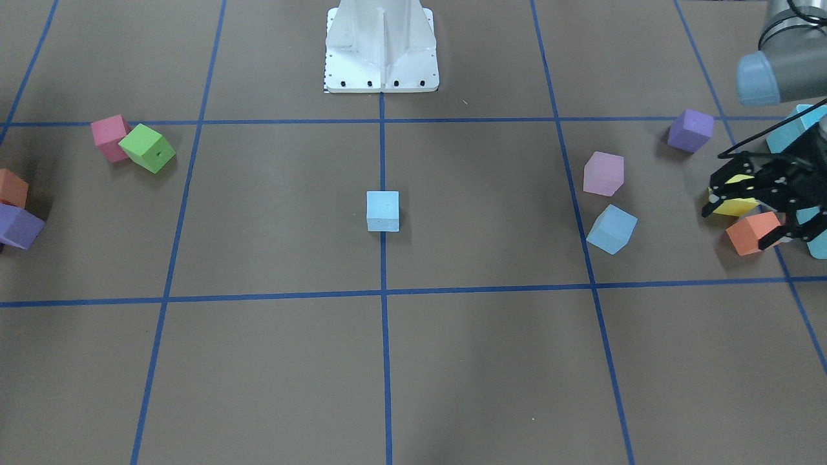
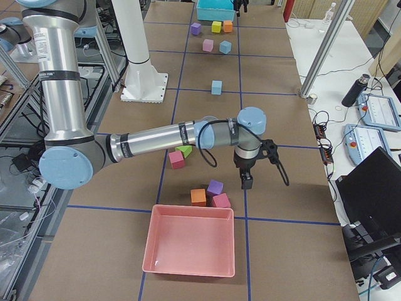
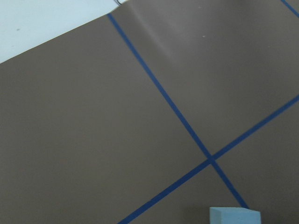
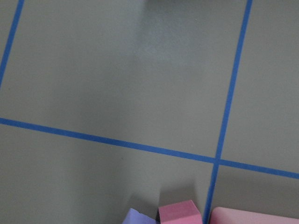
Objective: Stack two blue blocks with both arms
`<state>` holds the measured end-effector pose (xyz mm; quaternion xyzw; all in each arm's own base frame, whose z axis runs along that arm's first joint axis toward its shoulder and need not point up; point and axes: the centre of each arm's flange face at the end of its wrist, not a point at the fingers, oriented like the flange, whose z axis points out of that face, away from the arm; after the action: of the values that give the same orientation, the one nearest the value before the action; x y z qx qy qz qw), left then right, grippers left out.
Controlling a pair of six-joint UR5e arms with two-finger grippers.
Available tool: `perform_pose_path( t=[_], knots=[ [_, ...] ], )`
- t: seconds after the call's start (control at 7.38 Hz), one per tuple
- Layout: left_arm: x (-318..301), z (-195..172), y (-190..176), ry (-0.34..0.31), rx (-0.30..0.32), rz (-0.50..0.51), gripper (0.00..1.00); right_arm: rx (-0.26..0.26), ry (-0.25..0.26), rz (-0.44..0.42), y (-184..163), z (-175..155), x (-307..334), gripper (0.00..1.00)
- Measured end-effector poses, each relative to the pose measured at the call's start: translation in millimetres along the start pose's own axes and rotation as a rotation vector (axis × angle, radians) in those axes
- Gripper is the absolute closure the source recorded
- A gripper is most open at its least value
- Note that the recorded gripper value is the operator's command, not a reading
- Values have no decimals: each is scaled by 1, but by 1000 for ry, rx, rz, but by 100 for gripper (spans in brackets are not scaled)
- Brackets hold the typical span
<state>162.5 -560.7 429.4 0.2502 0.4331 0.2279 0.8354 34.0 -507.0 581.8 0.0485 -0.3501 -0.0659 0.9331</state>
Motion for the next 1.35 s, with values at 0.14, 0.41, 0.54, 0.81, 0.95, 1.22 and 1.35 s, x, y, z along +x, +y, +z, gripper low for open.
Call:
perform_pose_path(
  t=[0.14, 0.41, 0.54, 0.81, 0.95, 1.22, 1.35],
  knots=[
    [23, 28, -3, -12, -20, 1, 1, -10, 8, 12, 29, 10, 22, 0],
    [61, 81, 3, -95, -41, 32, 1, -12, 26, 26, 52, 17, 41, 0],
    [71, 94, 8, -105, -50, 20, 1, -12, 28, 30, 55, 18, 43, 0],
    [82, 108, 20, -97, -74, -35, 1, -15, 29, 34, 57, 20, 45, 0],
    [85, 112, 23, -96, -82, -70, 1, -15, 29, 35, 57, 20, 46, 0],
    [86, 119, 32, -100, -96, -135, 1, -19, 29, 39, 57, 22, 47, 0],
    [87, 122, 36, -101, -103, -160, 1, -20, 29, 41, 58, 22, 48, 0]
  ],
)
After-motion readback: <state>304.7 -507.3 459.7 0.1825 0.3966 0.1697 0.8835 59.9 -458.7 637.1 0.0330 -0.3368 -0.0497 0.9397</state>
